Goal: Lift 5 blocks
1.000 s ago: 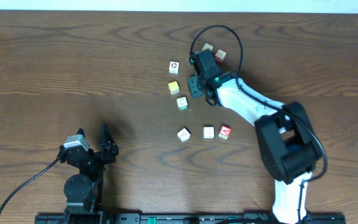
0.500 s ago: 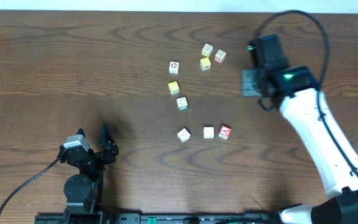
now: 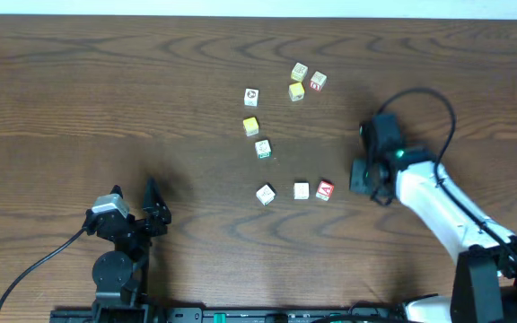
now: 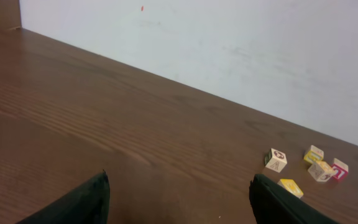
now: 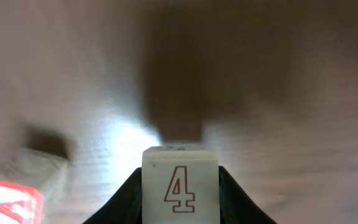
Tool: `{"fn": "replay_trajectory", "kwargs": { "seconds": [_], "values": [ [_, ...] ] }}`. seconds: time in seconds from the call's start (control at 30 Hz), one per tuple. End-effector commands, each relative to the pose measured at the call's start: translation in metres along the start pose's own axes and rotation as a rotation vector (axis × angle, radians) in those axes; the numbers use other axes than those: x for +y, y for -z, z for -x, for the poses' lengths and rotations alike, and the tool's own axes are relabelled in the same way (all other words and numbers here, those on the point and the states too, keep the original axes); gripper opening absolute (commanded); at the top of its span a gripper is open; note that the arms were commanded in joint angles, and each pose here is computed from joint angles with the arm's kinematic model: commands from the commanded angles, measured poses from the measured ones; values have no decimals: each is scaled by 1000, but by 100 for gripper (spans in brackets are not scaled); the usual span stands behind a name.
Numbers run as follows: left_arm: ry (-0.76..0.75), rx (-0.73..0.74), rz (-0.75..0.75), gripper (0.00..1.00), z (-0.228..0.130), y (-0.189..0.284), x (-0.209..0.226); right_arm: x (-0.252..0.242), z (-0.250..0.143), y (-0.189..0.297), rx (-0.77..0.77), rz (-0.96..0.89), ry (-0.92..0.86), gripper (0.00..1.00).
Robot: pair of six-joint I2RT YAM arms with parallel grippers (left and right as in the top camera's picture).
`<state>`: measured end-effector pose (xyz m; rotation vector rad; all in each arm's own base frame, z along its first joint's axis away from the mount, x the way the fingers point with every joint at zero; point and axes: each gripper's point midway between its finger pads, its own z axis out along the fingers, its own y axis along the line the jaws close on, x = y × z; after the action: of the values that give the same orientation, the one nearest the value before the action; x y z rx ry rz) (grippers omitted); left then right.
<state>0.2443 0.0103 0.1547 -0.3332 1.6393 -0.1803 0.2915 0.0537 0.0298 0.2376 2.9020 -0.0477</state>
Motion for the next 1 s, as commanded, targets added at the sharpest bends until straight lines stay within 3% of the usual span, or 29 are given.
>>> {"fn": "replay_trajectory", "kwargs": {
  "seconds": [0.0,0.47,0.67,0.97],
  "values": [
    [-5,45,31,72,-15,-1,8,17,-28,-16,40,87,-1,8],
    [-5,45,31,72,-15,-1,8,60,-52,-15,59,177,112,9],
    [-5,45,31,72,-15,-1,8,64,-44,-15,9,166,131,16],
    [-5,45,31,72,-15,-1,8,63,-32,-15,-50,145,173,17]
  ]
}}
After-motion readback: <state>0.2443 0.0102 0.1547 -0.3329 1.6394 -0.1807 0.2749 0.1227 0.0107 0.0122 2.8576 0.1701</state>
